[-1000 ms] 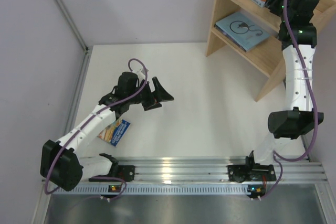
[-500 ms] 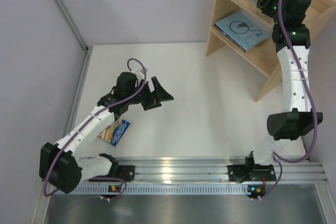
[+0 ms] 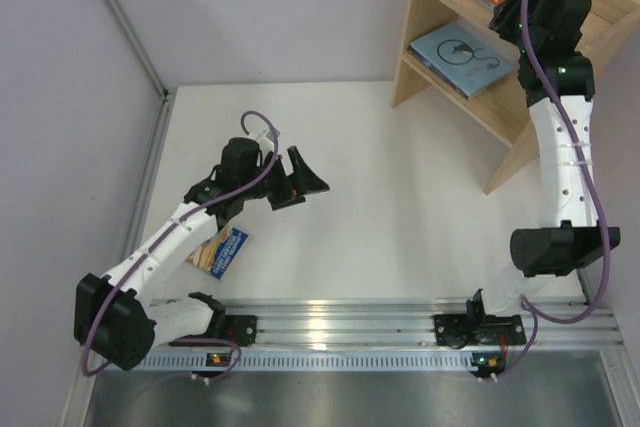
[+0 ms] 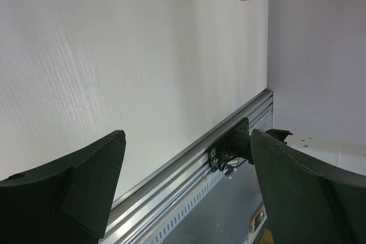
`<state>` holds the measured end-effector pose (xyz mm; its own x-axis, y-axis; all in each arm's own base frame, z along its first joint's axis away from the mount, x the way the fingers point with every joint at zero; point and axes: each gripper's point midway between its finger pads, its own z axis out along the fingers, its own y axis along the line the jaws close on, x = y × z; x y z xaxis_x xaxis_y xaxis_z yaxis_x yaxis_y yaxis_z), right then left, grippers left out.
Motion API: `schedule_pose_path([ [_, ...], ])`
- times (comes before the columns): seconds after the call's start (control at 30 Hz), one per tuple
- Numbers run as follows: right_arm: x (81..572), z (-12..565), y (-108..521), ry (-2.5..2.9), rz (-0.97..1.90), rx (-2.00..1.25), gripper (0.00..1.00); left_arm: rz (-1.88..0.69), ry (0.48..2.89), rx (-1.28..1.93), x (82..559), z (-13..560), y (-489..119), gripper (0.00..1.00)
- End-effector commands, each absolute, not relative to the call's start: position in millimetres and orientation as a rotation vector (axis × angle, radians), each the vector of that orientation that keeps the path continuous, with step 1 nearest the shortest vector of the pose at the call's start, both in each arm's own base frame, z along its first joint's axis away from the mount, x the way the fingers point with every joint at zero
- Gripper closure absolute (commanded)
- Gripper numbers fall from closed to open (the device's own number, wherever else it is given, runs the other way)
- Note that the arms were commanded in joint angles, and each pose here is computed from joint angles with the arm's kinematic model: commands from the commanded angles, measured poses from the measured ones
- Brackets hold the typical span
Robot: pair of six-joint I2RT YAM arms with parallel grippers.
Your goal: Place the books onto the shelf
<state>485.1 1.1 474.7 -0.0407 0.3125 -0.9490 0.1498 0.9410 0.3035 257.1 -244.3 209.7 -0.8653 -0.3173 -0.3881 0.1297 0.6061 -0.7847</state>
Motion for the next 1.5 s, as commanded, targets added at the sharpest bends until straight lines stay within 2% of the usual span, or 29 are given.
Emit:
schedule_pose_path([
  [0.0,449.3,523.3,1.6,1.517,0.130,0.323,0.61,-1.194,2.260,-0.090,260.9,233.5,-245.3,0.05],
  [0.03,447.2,526.9,4.1,1.514,0.133,0.310,0.65,-1.170,2.257,-0.082,263.2,233.8,-243.4,0.05],
  [0.07,444.1,530.0,5.8,1.509,0.137,0.303,0.76,-1.157,2.254,-0.077,264.3,235.4,-242.4,0.05],
  [0.17,448.7,536.0,30.4,1.501,0.216,0.183,0.99,-1.105,2.262,-0.067,269.1,236.0,-238.6,0.05],
  [0.2,448.0,542.4,45.9,1.490,0.249,0.130,1.00,-1.101,2.261,-0.062,269.4,237.4,-238.7,0.05],
  [0.77,539.4,522.4,103.0,1.377,0.207,-0.116,1.00,-1.091,2.287,-0.069,273.0,227.2,-240.4,0.06],
  [1.47,575.6,517.4,83.1,1.320,0.190,-0.025,1.00,-1.096,2.318,-0.087,272.4,213.0,-241.8,0.07],
])
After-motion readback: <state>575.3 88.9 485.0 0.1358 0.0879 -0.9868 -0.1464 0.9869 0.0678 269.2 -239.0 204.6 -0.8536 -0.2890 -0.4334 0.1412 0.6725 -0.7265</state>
